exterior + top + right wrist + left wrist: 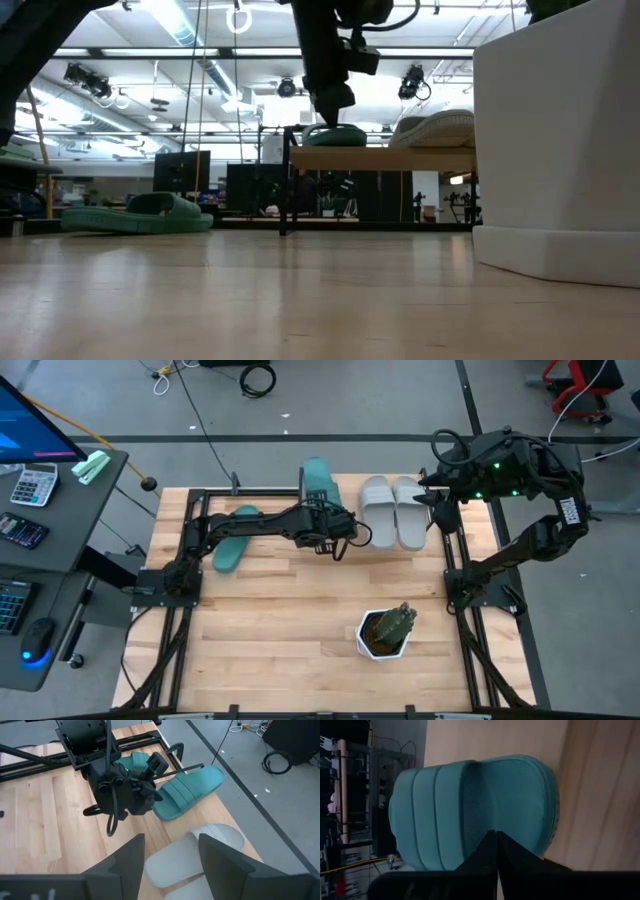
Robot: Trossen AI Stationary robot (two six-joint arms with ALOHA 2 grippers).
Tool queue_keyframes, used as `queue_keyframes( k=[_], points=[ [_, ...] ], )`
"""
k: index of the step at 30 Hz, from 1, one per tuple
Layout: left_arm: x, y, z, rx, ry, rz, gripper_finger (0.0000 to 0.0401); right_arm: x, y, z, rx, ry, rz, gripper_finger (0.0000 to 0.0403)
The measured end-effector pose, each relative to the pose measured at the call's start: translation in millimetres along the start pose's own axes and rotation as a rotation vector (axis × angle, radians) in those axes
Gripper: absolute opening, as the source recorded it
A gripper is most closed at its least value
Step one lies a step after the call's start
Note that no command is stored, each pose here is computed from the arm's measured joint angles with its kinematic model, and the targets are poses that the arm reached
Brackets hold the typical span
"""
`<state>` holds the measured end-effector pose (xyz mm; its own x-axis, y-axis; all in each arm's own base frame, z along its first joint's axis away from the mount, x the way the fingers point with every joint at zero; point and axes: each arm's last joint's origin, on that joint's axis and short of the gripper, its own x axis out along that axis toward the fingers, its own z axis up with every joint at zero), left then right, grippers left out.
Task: Pick and place slides into the shelf
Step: Put the right green slipper on the shelf
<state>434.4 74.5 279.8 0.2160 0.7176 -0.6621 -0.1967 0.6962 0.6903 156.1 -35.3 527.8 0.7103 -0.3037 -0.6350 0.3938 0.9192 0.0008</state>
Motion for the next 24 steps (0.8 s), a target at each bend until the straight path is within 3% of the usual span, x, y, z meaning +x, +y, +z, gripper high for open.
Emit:
queue_keyframes(
  k=[11, 18, 24],
  points=[
    [-13.9, -1.7, -0.2, -0.01, -0.025, -0.039, 0.002, 0.0, 0.0, 0.0, 0.001, 0.0, 0.0, 0.0193],
    [-59.6, 12.6, -1.7, -0.064, -0.16, -0.181, 0.0057, 0.0, 0.0, 0.0, 0.0, 0.0, 0.001, 0.0193],
    [-64.2, 8.2, -1.2, -0.067, -0.194, -0.331, 0.0109, 0.0, 0.4, 0.0, -0.006, 0.001, 0.013, 0.0193]
  ],
)
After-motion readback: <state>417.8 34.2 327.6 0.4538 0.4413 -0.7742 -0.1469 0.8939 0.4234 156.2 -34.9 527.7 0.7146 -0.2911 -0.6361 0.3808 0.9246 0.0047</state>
